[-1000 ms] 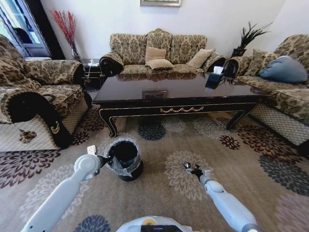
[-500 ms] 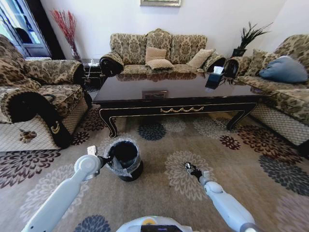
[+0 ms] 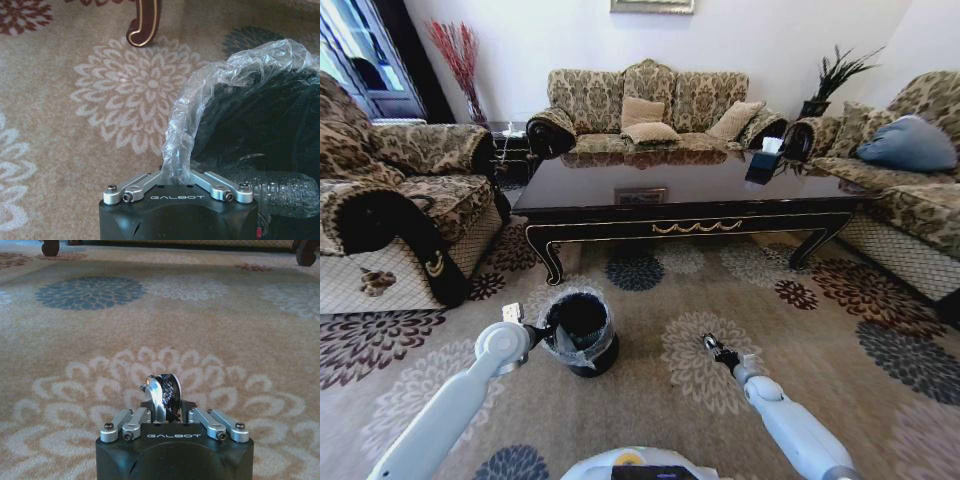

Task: Move to the front of the table and pick up the trash from the floor, then place it into the trash bin.

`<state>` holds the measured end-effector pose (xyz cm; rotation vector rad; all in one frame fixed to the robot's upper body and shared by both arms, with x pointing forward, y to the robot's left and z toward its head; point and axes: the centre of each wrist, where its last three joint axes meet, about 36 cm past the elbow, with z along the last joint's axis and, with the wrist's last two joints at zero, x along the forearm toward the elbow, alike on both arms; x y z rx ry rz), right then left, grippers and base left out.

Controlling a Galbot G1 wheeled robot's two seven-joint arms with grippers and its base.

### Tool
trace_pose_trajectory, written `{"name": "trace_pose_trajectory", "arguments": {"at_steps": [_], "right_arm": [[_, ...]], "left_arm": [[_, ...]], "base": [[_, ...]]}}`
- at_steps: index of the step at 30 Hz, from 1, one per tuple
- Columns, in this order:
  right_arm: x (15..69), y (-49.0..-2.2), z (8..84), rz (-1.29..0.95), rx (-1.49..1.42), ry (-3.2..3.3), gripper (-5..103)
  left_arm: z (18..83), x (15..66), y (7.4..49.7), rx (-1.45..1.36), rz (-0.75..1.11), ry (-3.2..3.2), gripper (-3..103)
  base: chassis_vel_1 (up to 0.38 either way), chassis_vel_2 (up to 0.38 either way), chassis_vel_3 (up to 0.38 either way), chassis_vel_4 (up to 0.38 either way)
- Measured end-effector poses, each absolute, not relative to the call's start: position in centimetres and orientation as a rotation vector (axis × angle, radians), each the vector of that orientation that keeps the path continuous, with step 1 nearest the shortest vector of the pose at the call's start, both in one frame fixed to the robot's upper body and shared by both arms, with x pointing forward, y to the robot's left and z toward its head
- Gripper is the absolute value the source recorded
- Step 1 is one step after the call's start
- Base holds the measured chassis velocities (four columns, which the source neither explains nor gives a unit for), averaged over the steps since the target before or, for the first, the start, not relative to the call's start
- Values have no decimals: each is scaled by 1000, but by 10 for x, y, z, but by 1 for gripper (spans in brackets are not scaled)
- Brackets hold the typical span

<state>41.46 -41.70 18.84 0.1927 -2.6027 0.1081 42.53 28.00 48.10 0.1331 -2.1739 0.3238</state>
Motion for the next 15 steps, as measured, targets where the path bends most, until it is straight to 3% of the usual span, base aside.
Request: {"name": "trace_pose_trajectory", "arguments": {"at_steps": [6, 15], "right_arm": [[412, -417, 223, 147, 252, -2683, 27], [358, -389, 299, 260, 427, -2822, 27]], "left_arm": [[475, 422, 263, 93, 300, -2160, 0], [467, 421, 210, -17, 292, -2136, 0]], "base": [[0, 0, 0, 0], [0, 0, 0, 0]]}}
